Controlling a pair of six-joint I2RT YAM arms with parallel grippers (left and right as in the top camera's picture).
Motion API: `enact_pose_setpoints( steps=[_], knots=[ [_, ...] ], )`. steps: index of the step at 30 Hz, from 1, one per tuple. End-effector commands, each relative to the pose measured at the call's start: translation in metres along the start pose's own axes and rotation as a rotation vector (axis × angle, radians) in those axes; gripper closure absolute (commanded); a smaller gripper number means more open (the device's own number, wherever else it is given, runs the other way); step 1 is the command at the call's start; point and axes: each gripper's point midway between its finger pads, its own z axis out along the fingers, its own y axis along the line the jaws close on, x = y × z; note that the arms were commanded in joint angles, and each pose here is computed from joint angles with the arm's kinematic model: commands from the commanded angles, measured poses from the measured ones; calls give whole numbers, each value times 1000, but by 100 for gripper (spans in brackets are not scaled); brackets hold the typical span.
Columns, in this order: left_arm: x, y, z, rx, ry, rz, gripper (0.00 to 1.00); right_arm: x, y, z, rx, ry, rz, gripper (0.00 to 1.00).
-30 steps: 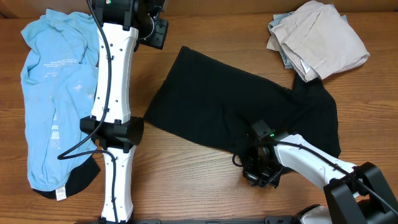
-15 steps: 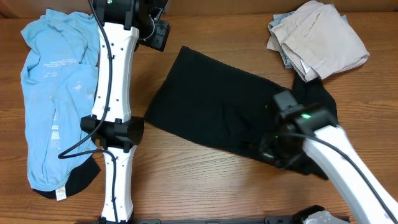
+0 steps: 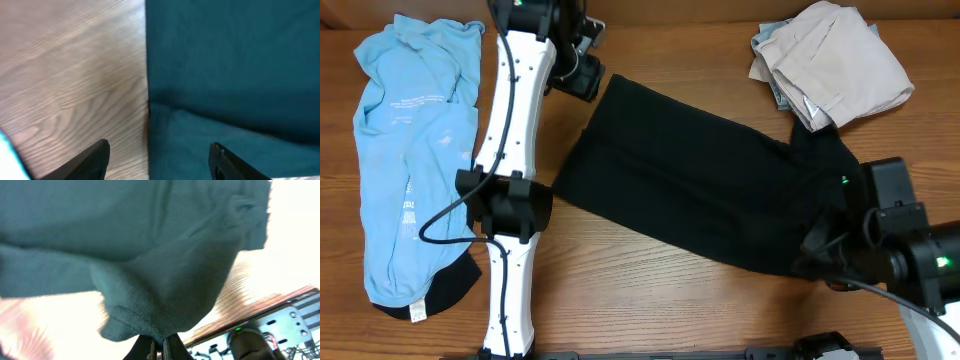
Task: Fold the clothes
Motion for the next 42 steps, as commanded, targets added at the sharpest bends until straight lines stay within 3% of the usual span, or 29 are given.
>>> enact_pose_setpoints(
  steps=[1, 8, 13, 20, 32, 36, 42],
  knots=[
    [11, -8, 37, 49, 80, 31, 33, -15, -11, -6, 33, -67, 22, 96],
    [20, -16, 80, 120, 121, 18, 17, -26, -15, -6, 37, -102, 51, 96],
    [18, -35, 99, 209, 103, 24, 14, -30, -12, -6, 24, -118, 51, 96],
    [17, -54, 121, 207, 102, 23, 21, -32, -10, -6, 20, -124, 44, 96],
    [34, -31, 143, -50, 174, -64, 31, -32, -10, -6, 20, -124, 40, 96],
    [35, -29, 142, -56, 179, -81, 39, -32, -10, -6, 20, -124, 37, 96],
    [37, -28, 142, -64, 184, -98, 40, -32, -10, -6, 20, -124, 36, 96]
  ],
)
